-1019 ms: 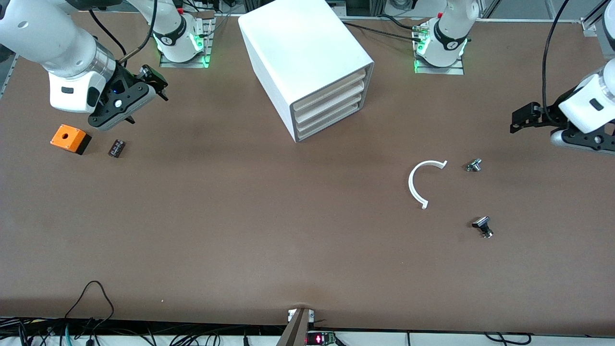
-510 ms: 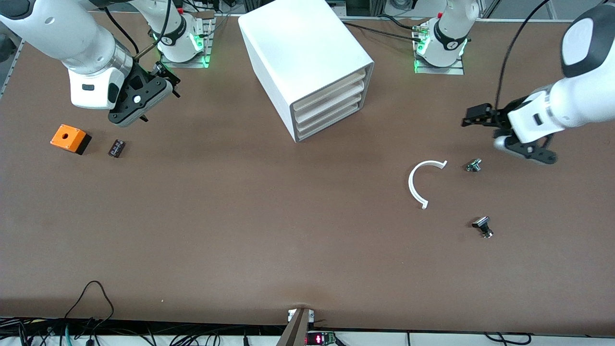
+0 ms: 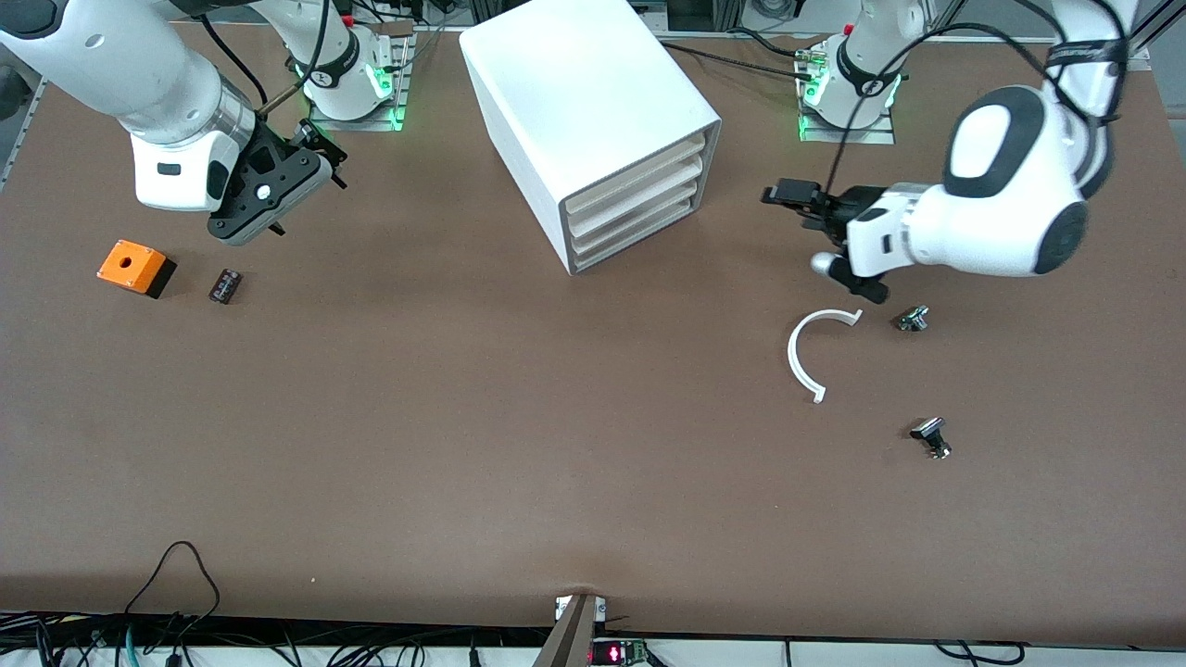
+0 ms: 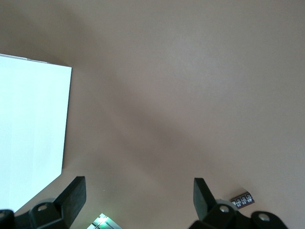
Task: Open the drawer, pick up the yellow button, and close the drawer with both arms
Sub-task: 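Reach the left gripper to the drawer handle while the right gripper rises, then pull the drawer open with the left gripper while the right gripper approaches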
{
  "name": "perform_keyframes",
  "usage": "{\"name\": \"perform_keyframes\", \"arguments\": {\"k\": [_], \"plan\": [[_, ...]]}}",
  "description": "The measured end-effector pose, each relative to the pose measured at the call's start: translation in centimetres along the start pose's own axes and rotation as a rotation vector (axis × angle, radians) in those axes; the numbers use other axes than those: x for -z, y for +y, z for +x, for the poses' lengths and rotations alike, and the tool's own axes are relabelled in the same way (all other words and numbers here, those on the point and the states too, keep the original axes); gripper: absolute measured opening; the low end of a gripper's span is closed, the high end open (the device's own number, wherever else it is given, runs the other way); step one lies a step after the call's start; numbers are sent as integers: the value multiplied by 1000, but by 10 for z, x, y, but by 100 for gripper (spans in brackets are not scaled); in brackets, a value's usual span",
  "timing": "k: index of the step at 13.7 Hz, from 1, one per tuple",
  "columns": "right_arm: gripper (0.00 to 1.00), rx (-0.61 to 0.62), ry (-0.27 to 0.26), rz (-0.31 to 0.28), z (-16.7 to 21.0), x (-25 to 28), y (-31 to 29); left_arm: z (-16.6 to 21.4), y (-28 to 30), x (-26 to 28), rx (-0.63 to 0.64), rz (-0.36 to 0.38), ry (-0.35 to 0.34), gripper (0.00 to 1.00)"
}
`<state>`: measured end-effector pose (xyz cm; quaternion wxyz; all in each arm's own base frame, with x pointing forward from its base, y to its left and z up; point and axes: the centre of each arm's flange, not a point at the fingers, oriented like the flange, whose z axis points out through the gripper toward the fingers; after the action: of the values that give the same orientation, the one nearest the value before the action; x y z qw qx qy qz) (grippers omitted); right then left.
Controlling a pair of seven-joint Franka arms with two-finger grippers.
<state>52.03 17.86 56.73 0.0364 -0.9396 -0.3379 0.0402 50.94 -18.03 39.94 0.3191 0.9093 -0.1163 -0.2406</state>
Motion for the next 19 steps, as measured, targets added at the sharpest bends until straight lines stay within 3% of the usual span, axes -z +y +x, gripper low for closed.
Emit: {"name": "perform_keyframes", "arguments": {"k": [5, 12, 17, 19], "plan": [[100, -35, -22, 16, -9, -4, 23, 5, 13, -79, -8, -1, -33, 100], [100, 29, 97, -50, -32, 116, -3, 18, 13, -125, 63, -212, -94, 98], [100, 37, 45, -22, -2, 72, 24, 19, 22, -142, 64, -237, -123, 91], [100, 20, 55, -16, 10, 57, 35, 17, 21, -148, 68, -235, -135, 88]]}}
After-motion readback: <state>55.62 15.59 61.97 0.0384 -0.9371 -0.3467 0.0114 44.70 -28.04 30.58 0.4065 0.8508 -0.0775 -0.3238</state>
